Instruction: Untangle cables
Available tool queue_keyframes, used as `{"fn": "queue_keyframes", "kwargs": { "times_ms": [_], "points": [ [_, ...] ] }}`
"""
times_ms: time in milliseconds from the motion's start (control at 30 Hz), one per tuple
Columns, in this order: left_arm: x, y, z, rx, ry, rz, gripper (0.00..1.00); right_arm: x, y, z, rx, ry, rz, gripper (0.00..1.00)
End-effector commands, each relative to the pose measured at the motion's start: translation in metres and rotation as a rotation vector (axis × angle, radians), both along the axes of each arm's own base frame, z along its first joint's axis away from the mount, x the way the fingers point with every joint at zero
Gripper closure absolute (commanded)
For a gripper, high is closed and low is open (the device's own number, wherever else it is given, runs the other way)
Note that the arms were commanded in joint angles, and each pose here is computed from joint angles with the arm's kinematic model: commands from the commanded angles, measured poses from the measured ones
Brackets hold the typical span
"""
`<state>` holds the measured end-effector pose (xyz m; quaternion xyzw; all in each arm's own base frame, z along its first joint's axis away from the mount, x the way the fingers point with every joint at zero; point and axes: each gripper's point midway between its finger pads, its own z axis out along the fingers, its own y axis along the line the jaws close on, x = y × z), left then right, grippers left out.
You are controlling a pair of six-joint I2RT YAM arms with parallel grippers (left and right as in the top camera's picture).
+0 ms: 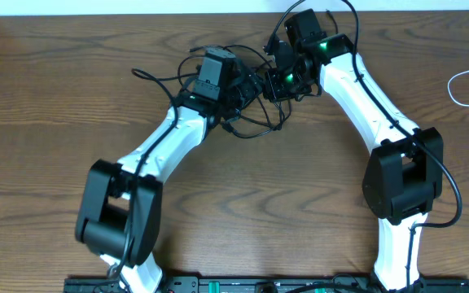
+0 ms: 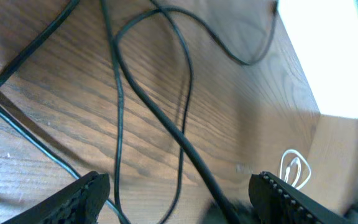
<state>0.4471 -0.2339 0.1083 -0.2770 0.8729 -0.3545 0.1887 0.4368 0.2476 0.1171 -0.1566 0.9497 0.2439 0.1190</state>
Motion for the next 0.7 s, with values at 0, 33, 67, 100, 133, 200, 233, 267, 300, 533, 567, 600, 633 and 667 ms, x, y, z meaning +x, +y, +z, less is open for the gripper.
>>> {"fn": "queue_keyframes", "kwargs": {
  "times_ms": [0, 33, 67, 100, 133, 200, 233, 267, 300, 533, 567, 600, 633, 667],
  "points": [
    [0.006, 0.002, -0.018, -0.041, 0.070, 0.099, 0.27, -0.005, 0.005, 0.001, 0.038, 0.025, 0.009, 0.99],
    [0.007, 0.002, -0.020, -0.048, 0.074, 0.104, 0.28, -0.006, 0.007, 0.002, 0.049, 0.029, 0.014, 0.99],
    [0.008, 0.000, -0.020, -0.055, 0.072, 0.103, 0.33, -0.006, 0.008, 0.003, 0.054, 0.031, 0.015, 0.99],
    [0.009, -0.001, -0.021, -0.060, 0.068, 0.099, 0.37, -0.006, 0.008, 0.003, 0.056, 0.032, 0.016, 0.99],
    [0.010, -0.001, -0.021, -0.061, 0.066, 0.100, 0.41, -0.006, 0.008, 0.003, 0.057, 0.033, 0.016, 0.99],
    [0.010, -0.001, -0.021, -0.060, 0.066, 0.099, 0.56, -0.008, 0.010, 0.005, 0.074, 0.038, 0.022, 0.99],
    [0.010, -0.001, -0.021, -0.060, 0.066, 0.099, 0.66, -0.009, 0.012, 0.007, 0.086, 0.041, 0.026, 0.99],
    [0.010, -0.001, -0.021, -0.059, 0.066, 0.099, 0.81, -0.009, 0.013, 0.010, 0.097, 0.042, 0.028, 0.99],
    [0.010, -0.001, -0.021, -0.051, 0.058, 0.089, 0.92, -0.009, 0.012, 0.012, 0.107, 0.043, 0.023, 0.99],
    [0.020, 0.014, 0.052, -0.003, -0.287, -0.224, 0.93, 0.026, -0.069, 0.034, 0.129, 0.033, -0.200, 0.99],
    [0.021, 0.021, 0.066, -0.008, -0.317, -0.208, 0.93, 0.029, -0.079, 0.033, 0.128, 0.034, -0.222, 0.99],
    [0.022, 0.031, 0.090, -0.018, -0.368, -0.192, 0.92, 0.033, -0.092, 0.029, 0.125, 0.044, -0.250, 0.99],
    [0.022, 0.038, 0.112, -0.028, -0.417, -0.181, 0.93, 0.034, -0.101, 0.026, 0.124, 0.055, -0.270, 0.99],
    [0.020, 0.049, 0.139, -0.036, -0.473, -0.165, 0.93, 0.033, -0.110, 0.023, 0.119, 0.068, -0.289, 0.99]
  ]
}}
